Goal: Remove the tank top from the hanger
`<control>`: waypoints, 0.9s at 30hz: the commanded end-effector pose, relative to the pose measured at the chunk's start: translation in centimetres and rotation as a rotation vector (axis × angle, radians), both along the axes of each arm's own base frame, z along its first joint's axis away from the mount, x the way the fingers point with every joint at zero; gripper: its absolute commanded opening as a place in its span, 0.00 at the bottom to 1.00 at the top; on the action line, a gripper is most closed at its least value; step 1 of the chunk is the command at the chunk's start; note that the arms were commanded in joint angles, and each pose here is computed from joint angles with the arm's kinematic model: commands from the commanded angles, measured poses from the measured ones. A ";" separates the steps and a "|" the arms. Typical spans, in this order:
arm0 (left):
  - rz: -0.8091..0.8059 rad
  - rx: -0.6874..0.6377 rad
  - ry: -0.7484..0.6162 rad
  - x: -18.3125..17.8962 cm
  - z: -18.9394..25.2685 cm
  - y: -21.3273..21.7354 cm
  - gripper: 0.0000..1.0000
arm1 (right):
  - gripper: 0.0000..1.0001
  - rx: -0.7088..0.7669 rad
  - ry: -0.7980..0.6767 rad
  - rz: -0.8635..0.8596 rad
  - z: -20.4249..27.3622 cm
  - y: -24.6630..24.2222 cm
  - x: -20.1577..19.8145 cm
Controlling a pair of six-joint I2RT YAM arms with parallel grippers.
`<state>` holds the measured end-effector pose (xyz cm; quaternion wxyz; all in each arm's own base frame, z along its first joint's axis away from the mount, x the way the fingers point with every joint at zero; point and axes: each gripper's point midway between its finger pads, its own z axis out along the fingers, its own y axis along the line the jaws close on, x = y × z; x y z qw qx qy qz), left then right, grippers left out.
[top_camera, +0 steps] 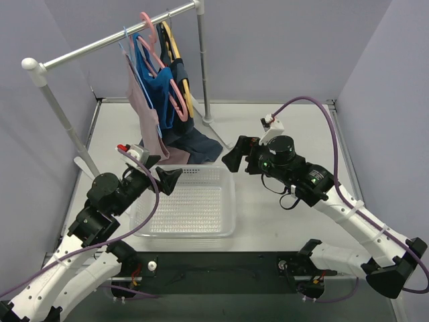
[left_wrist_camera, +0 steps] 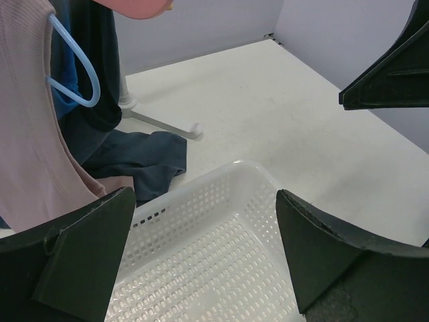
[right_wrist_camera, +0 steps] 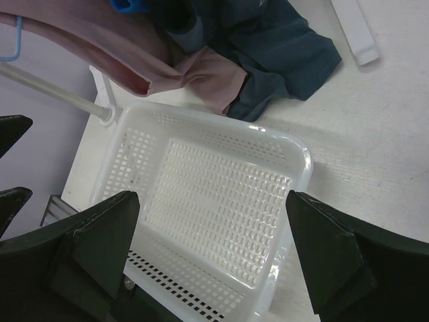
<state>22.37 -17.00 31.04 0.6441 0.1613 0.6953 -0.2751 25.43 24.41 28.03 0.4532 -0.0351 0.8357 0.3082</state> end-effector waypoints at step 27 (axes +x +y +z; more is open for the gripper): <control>0.099 -0.040 -0.091 0.3 2.3 2.1 0.97 | 0.53 -0.007 -0.415 -0.017 17.0 8.7 12.3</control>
